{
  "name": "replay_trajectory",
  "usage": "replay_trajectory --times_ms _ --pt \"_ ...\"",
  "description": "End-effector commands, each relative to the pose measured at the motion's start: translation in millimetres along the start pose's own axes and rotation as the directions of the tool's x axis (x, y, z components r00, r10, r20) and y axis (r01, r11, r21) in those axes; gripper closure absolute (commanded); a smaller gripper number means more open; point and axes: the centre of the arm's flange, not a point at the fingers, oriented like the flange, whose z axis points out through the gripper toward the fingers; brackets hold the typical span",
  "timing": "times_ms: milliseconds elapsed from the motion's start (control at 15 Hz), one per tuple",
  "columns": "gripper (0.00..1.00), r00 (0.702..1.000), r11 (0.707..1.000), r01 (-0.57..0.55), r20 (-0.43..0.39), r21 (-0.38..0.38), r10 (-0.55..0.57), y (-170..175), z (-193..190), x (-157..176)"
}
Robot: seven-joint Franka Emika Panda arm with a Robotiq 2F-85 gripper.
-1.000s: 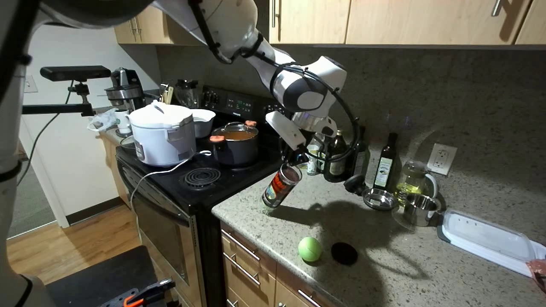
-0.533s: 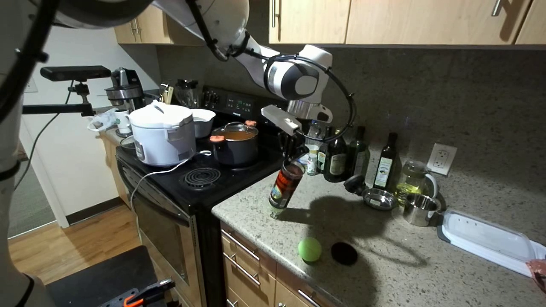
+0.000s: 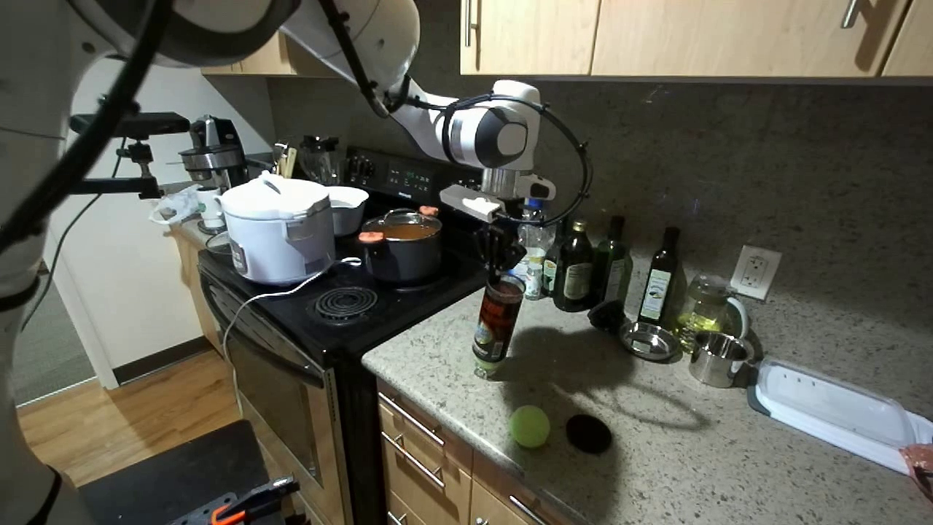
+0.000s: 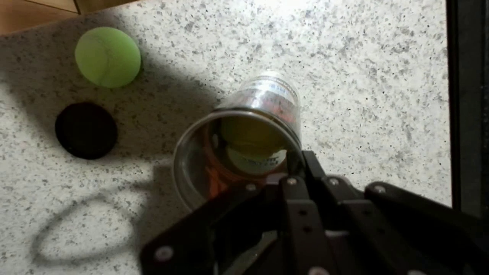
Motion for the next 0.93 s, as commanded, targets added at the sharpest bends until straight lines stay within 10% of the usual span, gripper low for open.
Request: replay_trajectory --times_ms 0,867 --pt "0.99 1.0 0.997 -0.009 -0.005 -0.072 0.008 -12.6 0.4 17.7" --pt "0.98 1.0 0.989 0.006 0.011 -0.15 -0.005 -21.4 7.7 40.9"
